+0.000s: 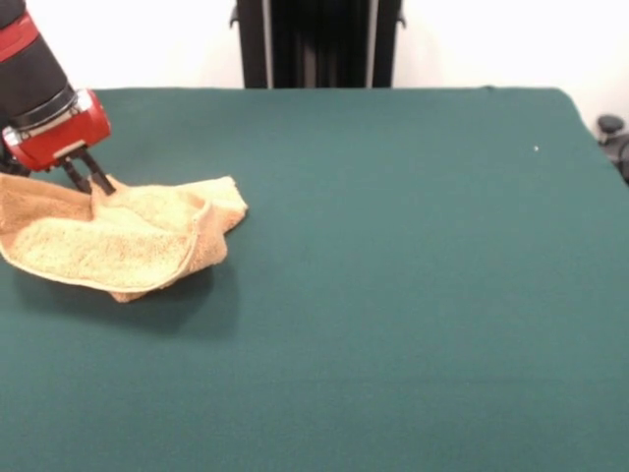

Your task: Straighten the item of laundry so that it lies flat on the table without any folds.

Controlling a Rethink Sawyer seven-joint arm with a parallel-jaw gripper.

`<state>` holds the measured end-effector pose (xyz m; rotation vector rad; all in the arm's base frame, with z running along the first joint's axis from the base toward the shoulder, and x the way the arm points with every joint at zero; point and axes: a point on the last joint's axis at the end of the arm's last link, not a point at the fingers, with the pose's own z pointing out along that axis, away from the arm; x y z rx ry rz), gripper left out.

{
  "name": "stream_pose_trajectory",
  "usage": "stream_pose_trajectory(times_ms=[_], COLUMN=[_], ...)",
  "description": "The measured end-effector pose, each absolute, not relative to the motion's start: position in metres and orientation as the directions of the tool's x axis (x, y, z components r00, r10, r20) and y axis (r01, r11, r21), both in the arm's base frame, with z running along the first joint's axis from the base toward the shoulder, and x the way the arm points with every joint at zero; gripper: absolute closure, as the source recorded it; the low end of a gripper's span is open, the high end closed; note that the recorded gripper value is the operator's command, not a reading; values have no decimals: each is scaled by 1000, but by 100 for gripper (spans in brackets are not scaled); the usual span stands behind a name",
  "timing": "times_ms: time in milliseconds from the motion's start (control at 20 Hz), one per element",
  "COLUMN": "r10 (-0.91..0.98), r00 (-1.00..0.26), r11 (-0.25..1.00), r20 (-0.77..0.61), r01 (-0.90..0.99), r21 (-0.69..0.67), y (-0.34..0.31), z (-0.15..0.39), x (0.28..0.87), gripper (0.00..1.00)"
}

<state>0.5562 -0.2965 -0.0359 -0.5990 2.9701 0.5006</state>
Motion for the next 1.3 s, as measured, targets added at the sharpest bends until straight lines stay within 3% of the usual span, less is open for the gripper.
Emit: stream_pose_trajectory(times_ms=[500, 1300], r10=[-397, -695], r00=[-909, -717], r11=[863, 719], r20=[-125, 45], r01=[-416, -694], r21=[285, 39], y=[-287, -181], z=[-34, 42], x=[562, 620], gripper=[100, 100])
